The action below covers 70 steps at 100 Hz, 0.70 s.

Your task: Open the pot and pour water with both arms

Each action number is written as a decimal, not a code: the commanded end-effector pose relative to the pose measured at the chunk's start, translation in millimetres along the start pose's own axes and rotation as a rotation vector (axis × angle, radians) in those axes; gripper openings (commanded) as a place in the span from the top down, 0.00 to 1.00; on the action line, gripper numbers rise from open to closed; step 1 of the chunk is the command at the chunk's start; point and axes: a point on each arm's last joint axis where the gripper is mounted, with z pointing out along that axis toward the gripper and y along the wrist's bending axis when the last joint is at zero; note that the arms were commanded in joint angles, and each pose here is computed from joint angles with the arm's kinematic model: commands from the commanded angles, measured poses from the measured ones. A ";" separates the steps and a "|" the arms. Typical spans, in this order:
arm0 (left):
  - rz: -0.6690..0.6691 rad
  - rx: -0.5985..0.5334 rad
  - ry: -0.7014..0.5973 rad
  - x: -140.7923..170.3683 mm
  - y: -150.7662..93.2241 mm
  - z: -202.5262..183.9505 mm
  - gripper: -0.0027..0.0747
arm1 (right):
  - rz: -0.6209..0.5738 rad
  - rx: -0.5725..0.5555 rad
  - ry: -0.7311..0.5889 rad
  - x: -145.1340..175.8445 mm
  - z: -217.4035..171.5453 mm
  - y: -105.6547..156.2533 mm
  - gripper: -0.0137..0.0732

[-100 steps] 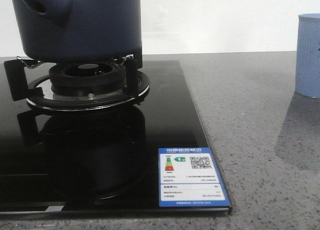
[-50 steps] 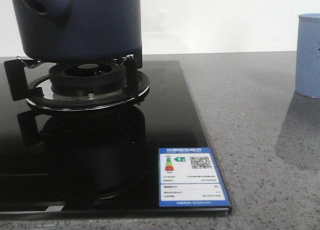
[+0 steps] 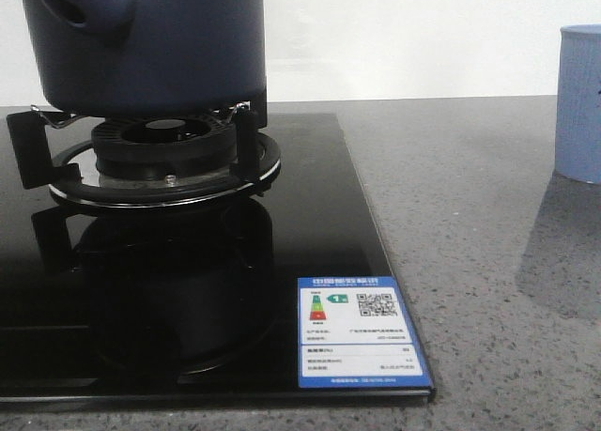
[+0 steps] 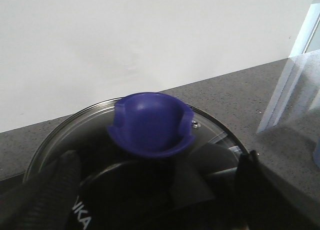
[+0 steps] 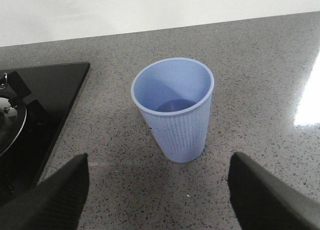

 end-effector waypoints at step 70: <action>0.024 -0.040 -0.091 -23.1 1.1 47.2 0.28 | -0.005 -0.018 -0.096 -16.8 -3.7 3.3 0.24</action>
